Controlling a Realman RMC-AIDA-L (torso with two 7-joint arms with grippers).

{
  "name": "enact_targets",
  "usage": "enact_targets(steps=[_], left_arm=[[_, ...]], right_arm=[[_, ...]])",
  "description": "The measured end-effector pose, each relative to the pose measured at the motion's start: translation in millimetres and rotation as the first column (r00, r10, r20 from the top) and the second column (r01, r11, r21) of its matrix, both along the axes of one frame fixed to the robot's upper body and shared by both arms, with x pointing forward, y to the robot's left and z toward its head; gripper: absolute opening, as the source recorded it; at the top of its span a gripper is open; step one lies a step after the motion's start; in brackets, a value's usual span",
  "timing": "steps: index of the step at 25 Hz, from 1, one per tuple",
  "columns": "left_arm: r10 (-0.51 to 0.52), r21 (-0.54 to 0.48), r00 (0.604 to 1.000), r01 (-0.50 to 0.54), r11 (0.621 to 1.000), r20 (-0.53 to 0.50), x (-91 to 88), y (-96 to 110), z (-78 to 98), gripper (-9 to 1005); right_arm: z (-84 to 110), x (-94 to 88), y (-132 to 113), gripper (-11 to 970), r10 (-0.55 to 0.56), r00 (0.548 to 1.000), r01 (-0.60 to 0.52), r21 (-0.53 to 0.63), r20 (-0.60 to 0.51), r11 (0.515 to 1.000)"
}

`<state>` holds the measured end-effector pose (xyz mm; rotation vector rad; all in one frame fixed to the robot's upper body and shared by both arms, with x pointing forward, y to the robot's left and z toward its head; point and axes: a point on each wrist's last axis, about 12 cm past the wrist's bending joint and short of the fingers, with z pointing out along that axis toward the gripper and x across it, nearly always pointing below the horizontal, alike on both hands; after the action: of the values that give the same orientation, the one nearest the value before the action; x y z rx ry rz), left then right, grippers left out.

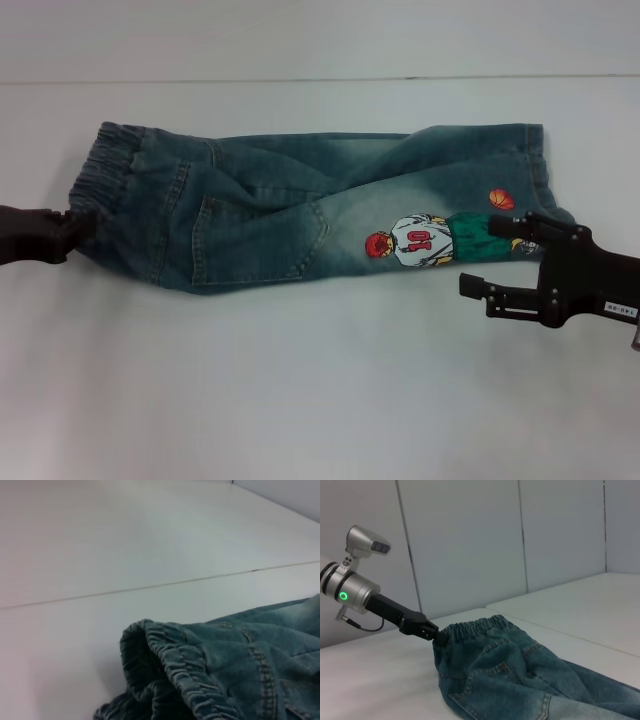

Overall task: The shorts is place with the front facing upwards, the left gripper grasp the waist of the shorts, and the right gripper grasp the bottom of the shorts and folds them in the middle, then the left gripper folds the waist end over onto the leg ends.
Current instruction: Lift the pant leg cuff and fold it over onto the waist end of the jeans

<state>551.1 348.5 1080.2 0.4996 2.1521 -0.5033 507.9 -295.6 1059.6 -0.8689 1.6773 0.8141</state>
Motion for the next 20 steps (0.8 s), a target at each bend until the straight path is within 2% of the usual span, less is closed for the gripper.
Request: enact_targets(steps=[5, 7, 8, 9, 10, 12, 14, 20], left_arm=[[-0.014, -0.007, 1.000, 0.014, 1.000, 0.005, 2.0, -1, 7.9, 93], [-0.026, -0.012, 1.000, 0.026, 1.000, 0.004, 4.6, -4, 16.9, 93], [-0.033, -0.011, 0.999, 0.033, 0.999, 0.006, 6.4, -6, 22.4, 93], [-0.048, -0.010, 0.999, 0.048, 0.999, 0.006, 11.0, -12, 36.2, 93], [-0.048, -0.010, 0.999, 0.048, 0.999, 0.006, 11.0, -12, 36.2, 93], [-0.068, -0.010, 0.998, 0.068, 0.998, 0.007, 16.7, -20, 50.7, 92], [-0.098, -0.017, 0.995, 0.098, 0.995, 0.011, 24.6, -33, 70.5, 92], [-0.146, -0.009, 0.989, 0.146, 0.989, 0.038, 39.6, -53, 100.9, 91]], right_arm=[[-0.2, 0.2, 1, 946, -0.013, 1.000, 0.013, 0.018, -0.001, 1.000], [-0.7, 1.6, 0, 946, -0.038, 0.999, 0.038, 0.027, 0.000, 0.999], [-1.3, 2.7, -1, 946, -0.063, 0.998, 0.063, 0.033, 0.001, 0.997], [-1.8, 3.7, -2, 946, -0.085, 0.996, 0.085, 0.039, 0.001, 0.996], [-2.7, 4.6, -4, 946, -0.110, 0.994, 0.109, 0.046, 0.002, 0.993], [-5.7, 5.6, -5, 945, -0.150, 0.989, 0.149, 0.053, 0.014, 0.987], [-10.2, 5.8, -5, 942, -0.181, 0.983, 0.179, 0.050, 0.032, 0.983], [-32.9, 2.2, -5, 878, -0.343, 0.936, 0.340, 0.046, 0.077, 0.939]])
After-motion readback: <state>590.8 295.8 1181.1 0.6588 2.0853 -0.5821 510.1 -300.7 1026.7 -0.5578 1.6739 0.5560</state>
